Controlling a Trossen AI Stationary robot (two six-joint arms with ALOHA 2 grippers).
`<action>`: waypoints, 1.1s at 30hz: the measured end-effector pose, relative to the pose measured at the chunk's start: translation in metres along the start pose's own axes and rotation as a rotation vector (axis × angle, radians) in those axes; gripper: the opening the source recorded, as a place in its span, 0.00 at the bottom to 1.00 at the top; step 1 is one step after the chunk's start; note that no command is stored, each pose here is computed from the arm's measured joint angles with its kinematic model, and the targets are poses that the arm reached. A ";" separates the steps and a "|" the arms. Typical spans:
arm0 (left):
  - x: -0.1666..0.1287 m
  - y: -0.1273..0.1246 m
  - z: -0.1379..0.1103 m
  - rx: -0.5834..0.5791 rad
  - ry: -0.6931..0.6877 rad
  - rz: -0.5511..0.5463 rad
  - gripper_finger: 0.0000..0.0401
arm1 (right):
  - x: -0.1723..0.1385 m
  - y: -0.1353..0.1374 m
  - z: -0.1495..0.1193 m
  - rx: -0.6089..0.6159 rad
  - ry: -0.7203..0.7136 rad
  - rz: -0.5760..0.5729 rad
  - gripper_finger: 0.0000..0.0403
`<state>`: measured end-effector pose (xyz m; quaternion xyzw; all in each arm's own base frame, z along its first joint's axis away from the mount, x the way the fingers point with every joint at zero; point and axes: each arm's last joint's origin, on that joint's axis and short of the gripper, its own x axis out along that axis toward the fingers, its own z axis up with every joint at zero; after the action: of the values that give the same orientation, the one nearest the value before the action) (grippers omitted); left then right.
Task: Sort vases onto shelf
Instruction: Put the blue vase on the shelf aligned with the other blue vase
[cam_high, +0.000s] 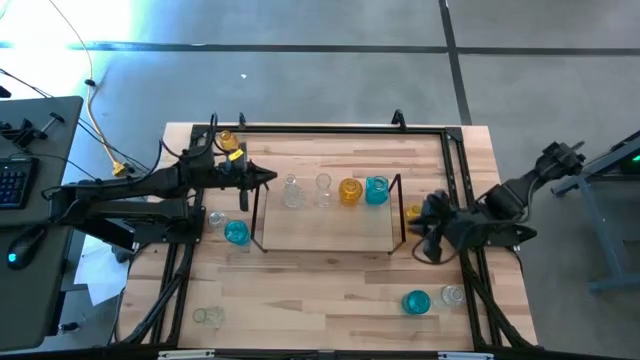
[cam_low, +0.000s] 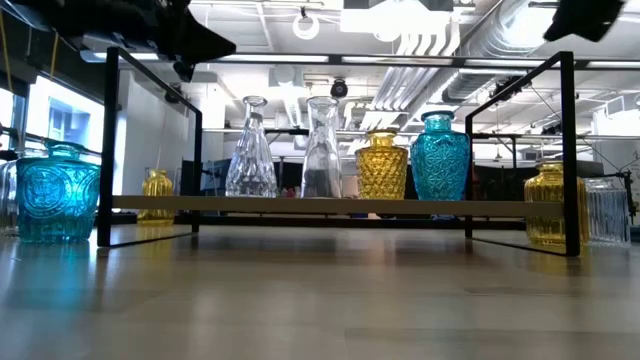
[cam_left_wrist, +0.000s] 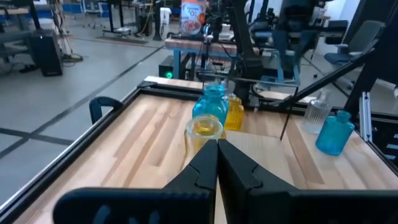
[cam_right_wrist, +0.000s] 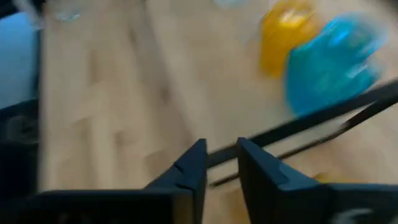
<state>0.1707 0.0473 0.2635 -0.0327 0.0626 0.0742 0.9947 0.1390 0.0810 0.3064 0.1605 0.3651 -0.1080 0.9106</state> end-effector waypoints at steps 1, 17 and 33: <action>0.000 0.000 -0.002 -0.002 -0.002 0.000 0.00 | -0.001 0.003 -0.003 0.025 0.022 0.025 0.22; 0.000 0.000 -0.002 0.016 -0.022 0.000 0.00 | 0.016 0.055 -0.051 0.283 0.408 0.087 0.33; -0.002 0.000 -0.002 0.020 -0.024 0.004 0.00 | 0.040 0.082 -0.074 0.340 0.647 0.060 0.54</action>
<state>0.1689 0.0469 0.2617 -0.0219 0.0513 0.0760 0.9955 0.1460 0.1809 0.2452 0.3461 0.6062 -0.0838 0.7111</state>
